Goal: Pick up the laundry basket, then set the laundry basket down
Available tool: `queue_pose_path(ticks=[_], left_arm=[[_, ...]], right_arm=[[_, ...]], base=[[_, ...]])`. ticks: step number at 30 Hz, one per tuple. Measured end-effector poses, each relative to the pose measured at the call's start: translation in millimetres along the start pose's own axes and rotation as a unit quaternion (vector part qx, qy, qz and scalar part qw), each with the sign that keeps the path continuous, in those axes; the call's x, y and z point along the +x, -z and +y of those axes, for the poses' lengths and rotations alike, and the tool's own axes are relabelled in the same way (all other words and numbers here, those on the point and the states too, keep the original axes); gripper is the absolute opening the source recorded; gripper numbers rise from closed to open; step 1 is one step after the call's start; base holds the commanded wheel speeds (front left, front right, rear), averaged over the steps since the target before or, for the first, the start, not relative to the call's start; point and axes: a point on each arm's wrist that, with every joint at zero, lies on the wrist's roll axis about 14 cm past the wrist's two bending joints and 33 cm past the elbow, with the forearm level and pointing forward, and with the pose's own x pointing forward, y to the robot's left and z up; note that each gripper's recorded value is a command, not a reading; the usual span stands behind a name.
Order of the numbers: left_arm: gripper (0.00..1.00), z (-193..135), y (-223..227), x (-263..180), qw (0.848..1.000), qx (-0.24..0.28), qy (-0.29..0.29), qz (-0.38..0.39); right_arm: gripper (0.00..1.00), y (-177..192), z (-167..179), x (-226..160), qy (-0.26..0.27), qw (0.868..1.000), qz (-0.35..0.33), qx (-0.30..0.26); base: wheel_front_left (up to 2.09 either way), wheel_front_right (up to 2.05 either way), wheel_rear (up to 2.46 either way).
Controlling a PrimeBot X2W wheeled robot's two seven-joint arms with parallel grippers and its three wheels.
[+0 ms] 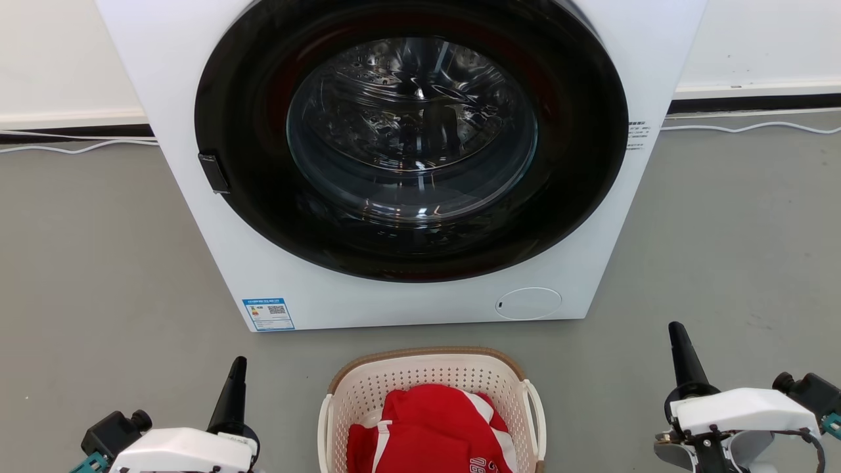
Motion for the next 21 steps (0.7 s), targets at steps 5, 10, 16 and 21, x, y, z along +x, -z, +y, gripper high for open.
queue_pose_path(ticks=[5,10,16,21], left_arm=[[0.0,0.7,-1.4,-0.2,1.0,-0.026,-0.001,0.0],[0.0,0.9,-2.4,-0.6,0.998,-0.056,-0.002,0.001],[0.0,1.7,-4.6,-1.0,0.996,-0.086,-0.003,-0.001],[0.0,2.1,-6.0,-1.3,0.994,-0.111,-0.003,0.0]], right_arm=[[0.0,-1.2,2.2,0.8,-0.003,1.0,0.001,0.025],[0.0,-3.5,1.6,1.3,-0.002,0.998,0.001,0.059],[0.0,-4.0,2.7,1.9,-0.003,0.996,0.002,0.09],[0.0,-4.8,4.2,2.4,-0.006,0.993,0.003,0.116]], base=[[0.0,0.0,0.0],[0.0,0.0,0.0],[0.0,0.0,0.0],[0.0,0.0,0.0]])
